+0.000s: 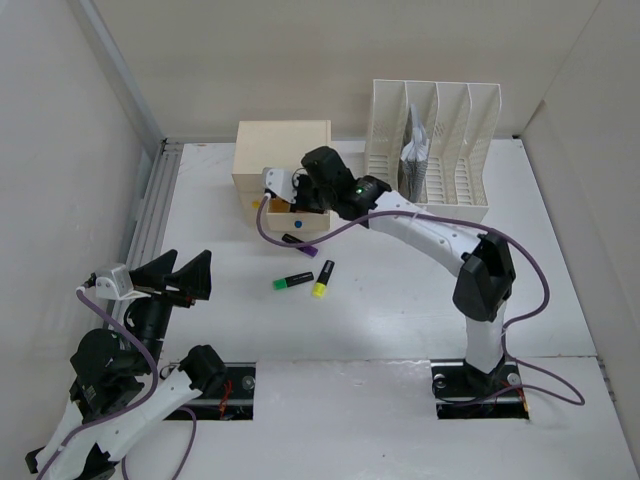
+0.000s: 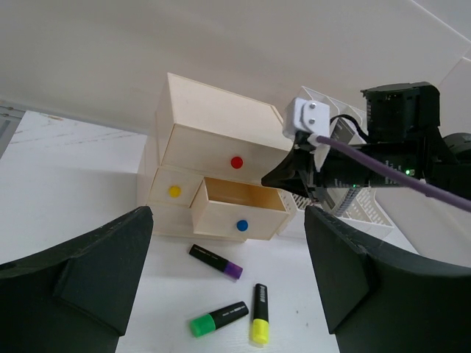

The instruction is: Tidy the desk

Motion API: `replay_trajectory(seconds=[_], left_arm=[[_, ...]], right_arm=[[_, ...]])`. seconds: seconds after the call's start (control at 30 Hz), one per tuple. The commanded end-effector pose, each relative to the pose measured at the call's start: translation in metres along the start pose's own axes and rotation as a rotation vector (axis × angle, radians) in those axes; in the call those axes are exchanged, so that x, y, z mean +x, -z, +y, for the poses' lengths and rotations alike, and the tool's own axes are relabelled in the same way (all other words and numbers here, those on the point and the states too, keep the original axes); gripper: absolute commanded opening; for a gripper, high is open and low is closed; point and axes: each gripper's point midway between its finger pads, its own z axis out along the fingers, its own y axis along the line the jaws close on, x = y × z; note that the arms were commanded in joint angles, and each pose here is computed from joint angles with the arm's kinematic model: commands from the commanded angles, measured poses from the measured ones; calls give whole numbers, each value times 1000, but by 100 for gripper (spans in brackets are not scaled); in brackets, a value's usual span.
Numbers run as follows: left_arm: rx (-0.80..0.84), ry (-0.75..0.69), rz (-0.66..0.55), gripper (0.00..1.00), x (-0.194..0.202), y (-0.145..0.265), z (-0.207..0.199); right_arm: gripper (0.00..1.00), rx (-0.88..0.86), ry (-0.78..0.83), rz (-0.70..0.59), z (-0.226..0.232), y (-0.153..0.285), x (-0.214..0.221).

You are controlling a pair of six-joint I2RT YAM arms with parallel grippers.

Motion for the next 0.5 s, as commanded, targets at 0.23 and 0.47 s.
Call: replay_trajectory(seconds=[0.23, 0.47], left_arm=[[27, 61, -95, 81, -24, 14, 5], [18, 61, -97, 81, -24, 14, 6]], right_arm=[[0, -464, -54, -179, 80, 20, -16], [0, -361, -77, -30, 73, -9, 19]])
